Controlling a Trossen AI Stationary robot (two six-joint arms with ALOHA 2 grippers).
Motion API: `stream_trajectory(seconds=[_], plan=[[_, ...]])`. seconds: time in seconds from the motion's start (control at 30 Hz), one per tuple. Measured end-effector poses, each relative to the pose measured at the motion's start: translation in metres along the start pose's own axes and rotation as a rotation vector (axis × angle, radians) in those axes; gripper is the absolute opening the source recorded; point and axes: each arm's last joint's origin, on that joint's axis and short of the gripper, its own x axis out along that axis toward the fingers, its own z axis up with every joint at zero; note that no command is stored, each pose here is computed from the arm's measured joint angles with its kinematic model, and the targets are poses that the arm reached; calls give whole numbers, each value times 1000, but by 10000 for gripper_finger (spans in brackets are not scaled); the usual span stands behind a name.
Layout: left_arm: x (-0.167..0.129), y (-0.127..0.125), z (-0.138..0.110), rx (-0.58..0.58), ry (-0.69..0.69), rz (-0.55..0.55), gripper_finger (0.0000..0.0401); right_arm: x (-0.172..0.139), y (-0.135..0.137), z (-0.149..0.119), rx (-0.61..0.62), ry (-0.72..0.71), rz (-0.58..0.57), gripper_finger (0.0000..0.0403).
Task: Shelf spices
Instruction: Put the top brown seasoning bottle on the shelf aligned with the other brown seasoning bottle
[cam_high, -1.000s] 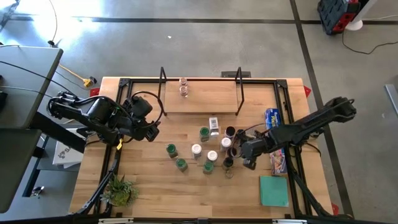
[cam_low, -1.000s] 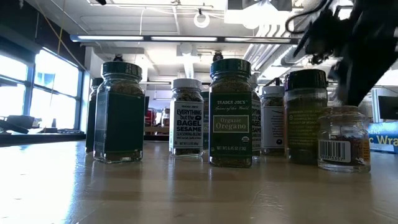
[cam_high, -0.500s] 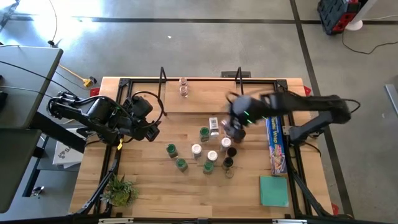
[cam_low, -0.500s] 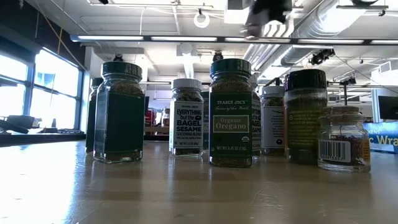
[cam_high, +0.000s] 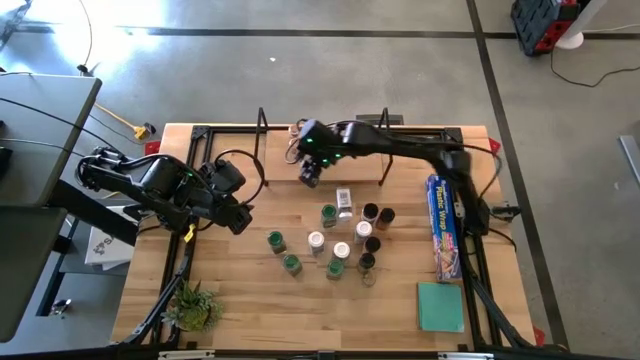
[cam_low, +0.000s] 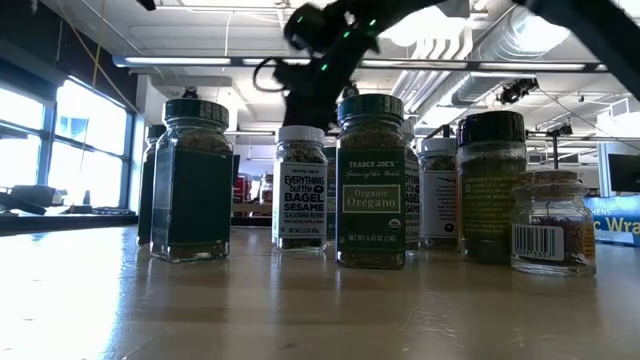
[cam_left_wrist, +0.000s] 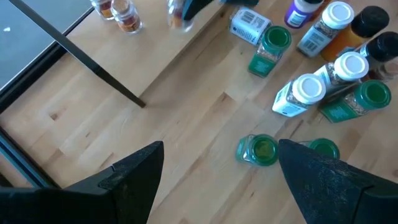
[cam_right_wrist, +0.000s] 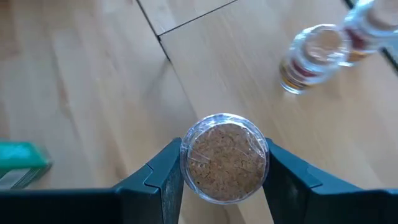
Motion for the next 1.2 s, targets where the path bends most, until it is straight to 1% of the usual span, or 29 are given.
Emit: stream_trajectory(seconds=[0.1, 0.2, 0.37, 0.5, 0.67, 0.73, 1.03, 1.13, 1.2], plan=[[0, 0, 0, 0, -1, 1, 309, 25, 0, 4, 1, 22, -3, 163], [0, 0, 0, 0, -1, 1, 309, 41, 0, 7, 1, 30, -4, 163], [0, 0, 0, -1, -1, 1, 309, 55, 0, 10, 32, 27, -39, 163], [0, 0, 0, -2, -1, 0, 309, 64, -3, 7, 65, 41, -49, 166], [0, 0, 0, -2, -2, 0, 309, 68, -7, 6, 77, 39, -53, 221], [0, 0, 0, -2, -2, 1, 309, 69, -9, 6, 80, 36, -55, 233], [0, 0, 0, -4, -3, 1, 309, 68, -24, 14, 109, -36, -81, 241], [0, 0, 0, -4, -3, 1, 309, 66, -24, 15, 112, -35, -64, 242], [0, 0, 0, -5, -3, 0, 309, 60, -23, 19, 98, -25, -56, 242]])
